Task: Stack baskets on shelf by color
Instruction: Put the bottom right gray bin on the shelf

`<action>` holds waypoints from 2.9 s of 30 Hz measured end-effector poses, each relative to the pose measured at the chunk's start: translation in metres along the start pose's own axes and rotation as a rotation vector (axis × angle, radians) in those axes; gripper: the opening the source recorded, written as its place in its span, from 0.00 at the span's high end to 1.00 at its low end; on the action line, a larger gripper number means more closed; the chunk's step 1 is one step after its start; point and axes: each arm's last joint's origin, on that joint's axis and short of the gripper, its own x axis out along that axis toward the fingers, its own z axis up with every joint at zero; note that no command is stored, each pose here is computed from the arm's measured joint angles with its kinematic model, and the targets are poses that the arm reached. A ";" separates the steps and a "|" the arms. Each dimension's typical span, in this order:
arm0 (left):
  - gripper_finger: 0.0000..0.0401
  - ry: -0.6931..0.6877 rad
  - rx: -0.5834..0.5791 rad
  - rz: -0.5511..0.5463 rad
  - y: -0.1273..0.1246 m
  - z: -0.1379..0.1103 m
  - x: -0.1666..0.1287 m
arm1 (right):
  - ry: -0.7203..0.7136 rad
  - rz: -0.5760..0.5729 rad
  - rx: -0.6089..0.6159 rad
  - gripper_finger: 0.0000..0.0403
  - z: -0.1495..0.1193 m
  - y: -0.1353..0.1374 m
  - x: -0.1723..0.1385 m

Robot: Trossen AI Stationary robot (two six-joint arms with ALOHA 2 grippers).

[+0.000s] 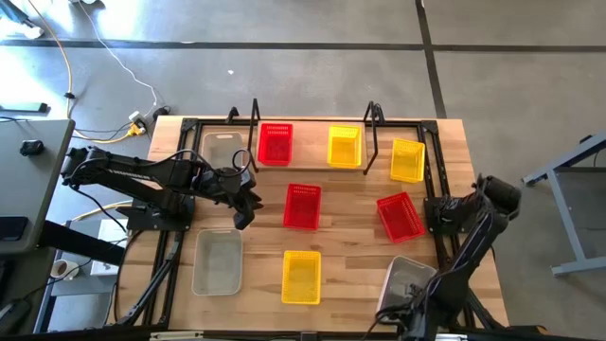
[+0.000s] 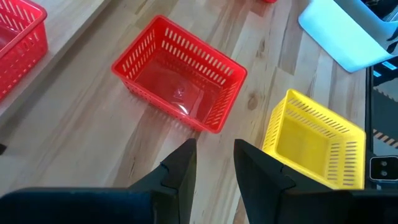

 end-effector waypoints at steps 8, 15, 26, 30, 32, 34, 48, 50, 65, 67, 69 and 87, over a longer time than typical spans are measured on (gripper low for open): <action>0.76 -0.005 -0.004 0.008 0.000 0.000 0.000 | 0.014 -0.067 0.006 0.60 0.001 -0.003 0.023; 0.76 -0.006 -0.002 0.009 0.000 0.000 0.000 | 0.020 -0.138 0.060 0.63 0.001 -0.009 0.038; 0.76 -0.006 0.000 0.010 0.000 0.000 0.000 | 0.042 -0.113 0.016 0.97 0.002 -0.002 0.036; 0.76 -0.006 0.000 0.010 0.000 0.000 0.000 | 0.016 -0.068 -0.017 0.97 0.004 0.010 0.028; 0.76 -0.006 0.000 0.011 0.000 0.000 0.000 | -0.007 -0.041 -0.047 0.99 0.006 0.018 0.022; 0.76 -0.006 0.000 0.011 0.000 0.000 0.000 | -0.044 -0.021 -0.074 0.99 0.009 0.025 0.016; 0.76 -0.013 -0.007 0.020 0.001 0.000 0.000 | -0.229 -0.030 -0.243 1.00 0.063 0.043 -0.023; 0.76 -0.013 -0.007 0.020 0.001 0.000 0.000 | -0.246 -0.044 -0.260 1.00 0.074 0.041 -0.028; 0.76 -0.013 0.106 0.023 0.001 0.000 0.000 | -0.393 -0.132 -0.287 1.00 0.164 0.021 -0.083; 0.76 -0.014 0.129 0.025 0.001 0.000 0.000 | -0.421 -0.158 -0.295 1.00 0.176 0.016 -0.092; 0.76 -0.018 0.151 0.035 0.001 0.001 0.000 | -0.443 -0.184 -0.299 1.00 0.188 0.009 -0.101; 0.76 -0.040 0.281 0.095 0.003 0.001 0.000 | -0.547 -0.488 -0.394 1.00 0.283 -0.083 -0.156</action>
